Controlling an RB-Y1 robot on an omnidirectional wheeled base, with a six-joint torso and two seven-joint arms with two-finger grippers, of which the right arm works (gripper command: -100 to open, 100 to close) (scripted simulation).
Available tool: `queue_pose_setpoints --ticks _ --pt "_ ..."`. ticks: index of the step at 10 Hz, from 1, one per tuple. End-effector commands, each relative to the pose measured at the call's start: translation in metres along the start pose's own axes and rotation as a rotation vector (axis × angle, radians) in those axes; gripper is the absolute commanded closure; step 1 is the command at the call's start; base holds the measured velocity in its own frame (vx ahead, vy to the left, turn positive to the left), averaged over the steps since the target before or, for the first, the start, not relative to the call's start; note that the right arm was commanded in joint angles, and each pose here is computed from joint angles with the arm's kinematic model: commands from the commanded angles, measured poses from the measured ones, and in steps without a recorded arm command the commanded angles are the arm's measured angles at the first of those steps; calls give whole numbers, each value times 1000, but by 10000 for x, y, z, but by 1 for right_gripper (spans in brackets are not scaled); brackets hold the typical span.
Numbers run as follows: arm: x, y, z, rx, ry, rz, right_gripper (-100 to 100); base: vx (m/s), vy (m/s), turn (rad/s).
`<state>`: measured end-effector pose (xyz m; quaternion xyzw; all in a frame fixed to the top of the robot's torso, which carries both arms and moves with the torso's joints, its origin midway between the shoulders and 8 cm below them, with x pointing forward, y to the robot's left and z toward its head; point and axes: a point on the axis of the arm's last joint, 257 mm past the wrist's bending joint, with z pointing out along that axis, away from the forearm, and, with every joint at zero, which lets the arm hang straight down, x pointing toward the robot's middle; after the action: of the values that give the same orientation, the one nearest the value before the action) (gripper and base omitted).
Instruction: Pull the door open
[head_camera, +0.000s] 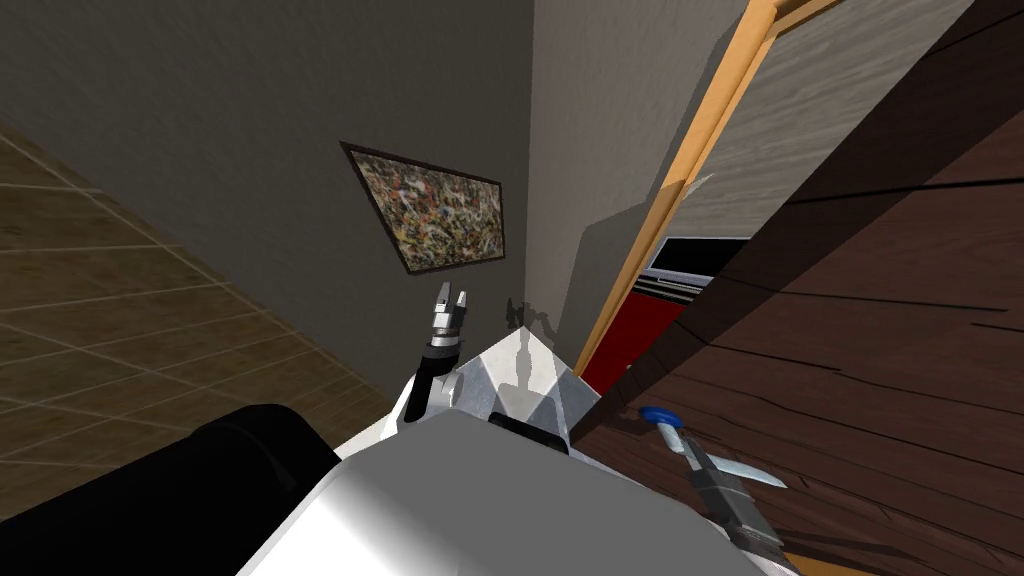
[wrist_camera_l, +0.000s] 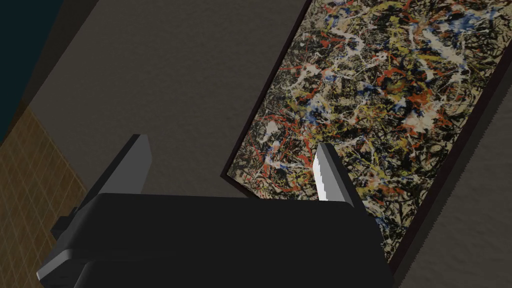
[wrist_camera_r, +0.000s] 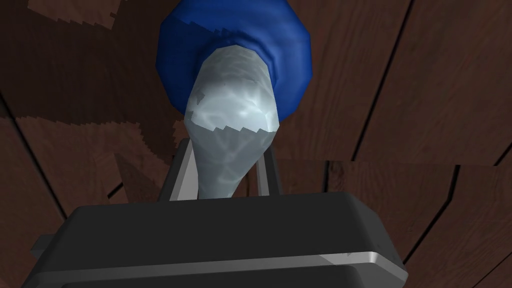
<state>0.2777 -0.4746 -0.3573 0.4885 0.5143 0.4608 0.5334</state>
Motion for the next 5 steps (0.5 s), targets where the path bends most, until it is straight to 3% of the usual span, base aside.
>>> queue_pose_setpoints --ticks 1,2,5 --pt "-23 23 -60 -7 8 -3 100 -211 -44 125" --pt "3 3 -35 -2 6 0 100 -87 -11 19" --pt "-3 -3 -96 -4 24 0 100 -193 -55 178"
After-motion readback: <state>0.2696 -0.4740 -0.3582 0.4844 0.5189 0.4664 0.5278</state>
